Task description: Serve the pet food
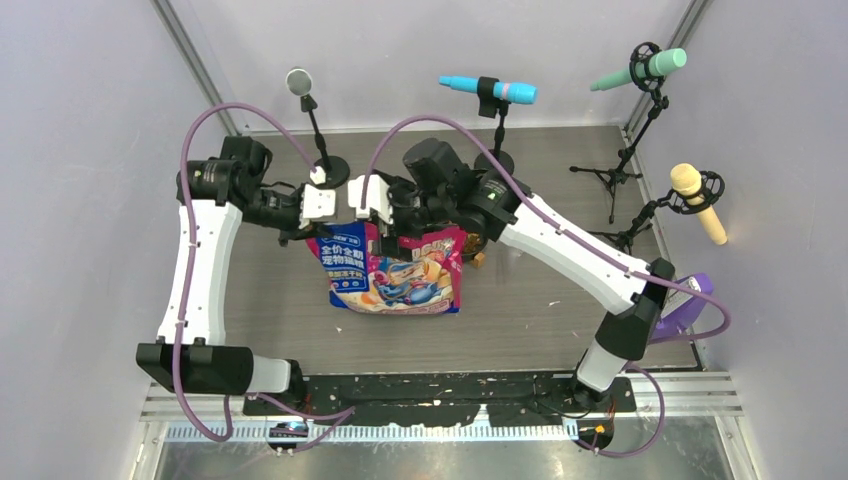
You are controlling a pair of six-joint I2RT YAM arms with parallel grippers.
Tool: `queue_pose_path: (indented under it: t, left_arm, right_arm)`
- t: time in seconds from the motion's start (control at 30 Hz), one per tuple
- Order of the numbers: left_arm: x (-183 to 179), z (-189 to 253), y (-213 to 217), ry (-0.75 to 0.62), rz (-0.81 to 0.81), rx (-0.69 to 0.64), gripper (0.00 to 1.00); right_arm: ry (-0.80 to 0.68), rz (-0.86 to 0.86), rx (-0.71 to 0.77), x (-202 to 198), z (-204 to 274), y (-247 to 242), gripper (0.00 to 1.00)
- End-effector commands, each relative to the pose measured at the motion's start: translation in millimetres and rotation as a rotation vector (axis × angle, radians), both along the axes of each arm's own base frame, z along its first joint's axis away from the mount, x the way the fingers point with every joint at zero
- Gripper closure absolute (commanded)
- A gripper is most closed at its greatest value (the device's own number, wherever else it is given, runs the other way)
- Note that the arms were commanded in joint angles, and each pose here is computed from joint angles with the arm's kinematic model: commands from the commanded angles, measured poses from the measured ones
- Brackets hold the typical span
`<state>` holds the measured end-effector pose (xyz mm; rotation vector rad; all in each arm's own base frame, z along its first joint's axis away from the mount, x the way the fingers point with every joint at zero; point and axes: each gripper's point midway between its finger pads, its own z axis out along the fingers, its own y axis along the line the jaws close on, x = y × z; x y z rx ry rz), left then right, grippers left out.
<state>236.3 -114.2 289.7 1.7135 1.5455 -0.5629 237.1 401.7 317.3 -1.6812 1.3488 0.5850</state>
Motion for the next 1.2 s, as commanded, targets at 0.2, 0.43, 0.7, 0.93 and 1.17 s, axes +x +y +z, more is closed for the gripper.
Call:
queue_pose_path:
  t: [0.2,0.43,0.7,0.93,1.17]
  left_arm:
    - [-36.2,18.0,-4.5,0.005,-0.003,-0.051,1.0]
    - [-34.6,17.4,-3.1,-0.001,0.006,-0.044,1.0]
    - [-32.3,15.3,-1.2,0.001,0.013,-0.034,1.0]
    - [-29.9,15.1,-0.7,-0.004,0.018,-0.039,1.0]
    - [-19.2,17.1,-1.3,-0.027,0.072,-0.062,1.0]
  right_arm:
    - [-0.111,-0.086,-0.098,22.2,-11.3,-11.4,0.07]
    - [-0.232,-0.154,-0.245,27.9,-26.6,-53.7,0.41]
    - [-0.296,-0.201,-0.261,32.2,-23.6,-71.7,0.68]
    - [-0.351,-0.309,-0.307,44.9,-18.8,-99.6,0.89]
    - [-0.393,-0.365,-0.294,47.0,-15.2,-118.6,0.95]
